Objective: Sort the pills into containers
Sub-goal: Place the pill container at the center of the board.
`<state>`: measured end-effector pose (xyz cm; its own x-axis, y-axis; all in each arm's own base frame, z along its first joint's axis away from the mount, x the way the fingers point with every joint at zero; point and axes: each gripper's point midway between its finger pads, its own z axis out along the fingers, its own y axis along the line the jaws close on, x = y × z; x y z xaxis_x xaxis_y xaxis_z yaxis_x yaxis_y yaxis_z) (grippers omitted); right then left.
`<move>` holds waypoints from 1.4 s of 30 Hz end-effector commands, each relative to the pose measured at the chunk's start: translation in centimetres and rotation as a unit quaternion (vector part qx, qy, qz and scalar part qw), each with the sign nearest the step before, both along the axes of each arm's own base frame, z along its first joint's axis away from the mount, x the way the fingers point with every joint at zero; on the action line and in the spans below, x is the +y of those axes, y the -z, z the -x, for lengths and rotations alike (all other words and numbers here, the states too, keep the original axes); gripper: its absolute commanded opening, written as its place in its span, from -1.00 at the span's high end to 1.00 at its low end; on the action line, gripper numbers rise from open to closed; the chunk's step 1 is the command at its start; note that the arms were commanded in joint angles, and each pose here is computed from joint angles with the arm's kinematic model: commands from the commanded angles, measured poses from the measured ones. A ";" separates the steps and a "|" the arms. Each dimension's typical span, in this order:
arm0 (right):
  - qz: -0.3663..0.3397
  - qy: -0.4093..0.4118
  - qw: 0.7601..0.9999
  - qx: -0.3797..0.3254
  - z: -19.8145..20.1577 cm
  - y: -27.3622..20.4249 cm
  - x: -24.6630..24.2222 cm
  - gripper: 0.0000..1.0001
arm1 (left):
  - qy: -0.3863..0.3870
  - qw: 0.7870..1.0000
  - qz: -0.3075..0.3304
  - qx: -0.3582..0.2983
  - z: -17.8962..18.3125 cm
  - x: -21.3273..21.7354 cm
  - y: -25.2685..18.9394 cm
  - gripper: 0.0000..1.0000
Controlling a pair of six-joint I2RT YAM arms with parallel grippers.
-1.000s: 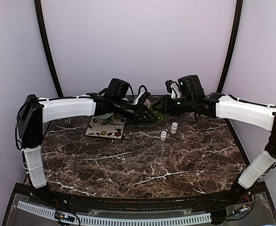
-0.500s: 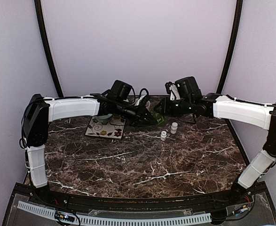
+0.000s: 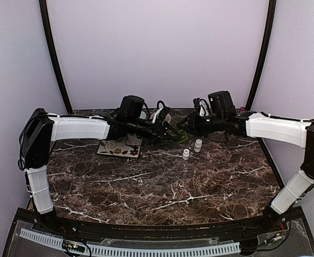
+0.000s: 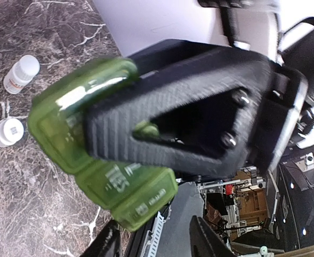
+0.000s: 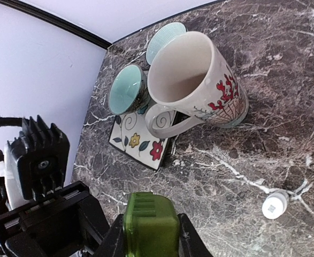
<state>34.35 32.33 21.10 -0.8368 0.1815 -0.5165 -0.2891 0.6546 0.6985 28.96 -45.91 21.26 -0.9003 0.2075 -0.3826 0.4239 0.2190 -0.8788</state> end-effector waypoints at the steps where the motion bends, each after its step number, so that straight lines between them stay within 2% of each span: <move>1: -0.095 -0.037 0.995 0.019 1.1 -2.9 0.8 0.65 | 0.017 0.993 0.098 -0.058 1.1 0.8 -6.1 0.04; 7: -0.145 -0.061 0.986 0.049 1.8 -3.1 0.8 0.64 | 0.012 0.992 0.101 -0.069 1.7 1.9 -6.0 0.02; 14: -0.178 -0.129 0.971 0.096 4.5 -1.6 1.9 0.64 | -0.013 0.996 0.063 -0.062 3.1 4.8 -2.2 0.00; 21: -0.199 -0.182 0.956 0.118 6.5 -1.6 3.3 0.62 | -0.009 0.996 0.078 -0.048 3.7 5.5 -0.8 -0.12; 26: -0.194 -0.209 0.943 0.170 7.6 2.6 4.4 0.61 | -0.014 0.997 0.066 -0.034 4.1 6.2 1.5 -0.12; 30: -0.156 -0.220 0.943 0.194 8.2 7.0 5.1 0.61 | -0.028 0.998 0.048 -0.032 4.7 7.4 3.3 -0.12; 42: -0.090 -0.243 0.943 0.207 7.9 14.9 7.7 0.55 | -0.070 0.997 -0.010 -0.038 5.5 10.2 6.9 -0.12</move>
